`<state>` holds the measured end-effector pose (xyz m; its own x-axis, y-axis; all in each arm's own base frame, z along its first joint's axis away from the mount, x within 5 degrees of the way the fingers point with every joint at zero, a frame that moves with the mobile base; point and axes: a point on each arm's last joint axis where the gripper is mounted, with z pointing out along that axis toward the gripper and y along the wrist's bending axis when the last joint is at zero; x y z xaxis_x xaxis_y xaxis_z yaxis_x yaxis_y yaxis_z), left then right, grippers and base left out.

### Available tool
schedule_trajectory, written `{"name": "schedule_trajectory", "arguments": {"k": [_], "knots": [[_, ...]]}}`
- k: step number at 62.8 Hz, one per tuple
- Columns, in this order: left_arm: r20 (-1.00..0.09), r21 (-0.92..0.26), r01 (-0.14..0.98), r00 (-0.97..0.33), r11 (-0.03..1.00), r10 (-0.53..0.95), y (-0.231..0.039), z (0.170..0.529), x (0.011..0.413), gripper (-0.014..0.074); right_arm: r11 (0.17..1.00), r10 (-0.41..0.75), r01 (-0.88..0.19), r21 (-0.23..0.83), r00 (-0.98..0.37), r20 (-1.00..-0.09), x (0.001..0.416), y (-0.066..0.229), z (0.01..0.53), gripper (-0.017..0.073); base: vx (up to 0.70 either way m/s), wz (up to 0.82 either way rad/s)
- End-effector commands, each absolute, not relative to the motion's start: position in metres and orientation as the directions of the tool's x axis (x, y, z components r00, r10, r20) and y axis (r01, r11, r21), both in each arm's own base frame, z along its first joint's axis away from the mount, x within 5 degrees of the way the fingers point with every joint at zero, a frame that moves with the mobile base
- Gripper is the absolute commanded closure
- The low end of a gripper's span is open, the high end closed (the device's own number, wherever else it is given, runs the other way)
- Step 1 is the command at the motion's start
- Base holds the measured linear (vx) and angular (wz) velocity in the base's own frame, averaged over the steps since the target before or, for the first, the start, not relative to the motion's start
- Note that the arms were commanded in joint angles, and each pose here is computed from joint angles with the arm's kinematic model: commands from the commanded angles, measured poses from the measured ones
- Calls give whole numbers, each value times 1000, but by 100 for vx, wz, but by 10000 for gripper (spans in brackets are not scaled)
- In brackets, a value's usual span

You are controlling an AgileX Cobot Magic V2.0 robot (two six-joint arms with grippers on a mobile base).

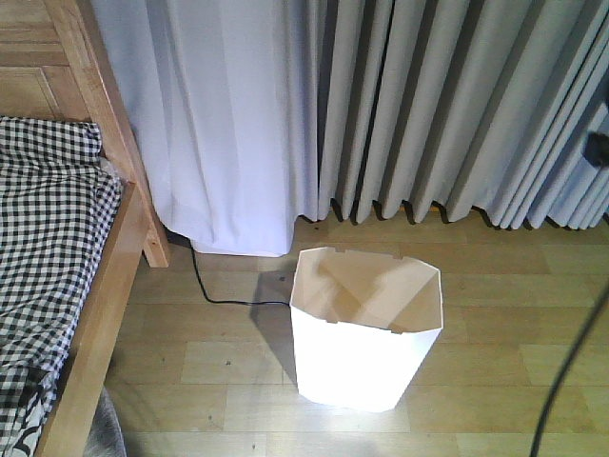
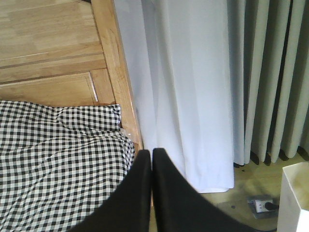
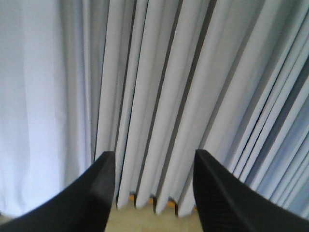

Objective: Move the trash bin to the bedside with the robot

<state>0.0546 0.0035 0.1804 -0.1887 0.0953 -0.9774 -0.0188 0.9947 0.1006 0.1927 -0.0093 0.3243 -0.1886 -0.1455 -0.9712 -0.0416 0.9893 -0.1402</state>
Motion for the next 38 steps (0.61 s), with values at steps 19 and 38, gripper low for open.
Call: {"name": "schedule_trajectory", "arguments": {"k": [19,38], "knots": [[-987,92,-8,-134,996,90,2,178,56,599,997,-64,-37,-66,67,-996,84,5,291,196,0,0],[-987,92,-8,-134,996,90,2,178,56,599,997,5,-75,-8,166,-986,53,11,247,351,0,0]]}}
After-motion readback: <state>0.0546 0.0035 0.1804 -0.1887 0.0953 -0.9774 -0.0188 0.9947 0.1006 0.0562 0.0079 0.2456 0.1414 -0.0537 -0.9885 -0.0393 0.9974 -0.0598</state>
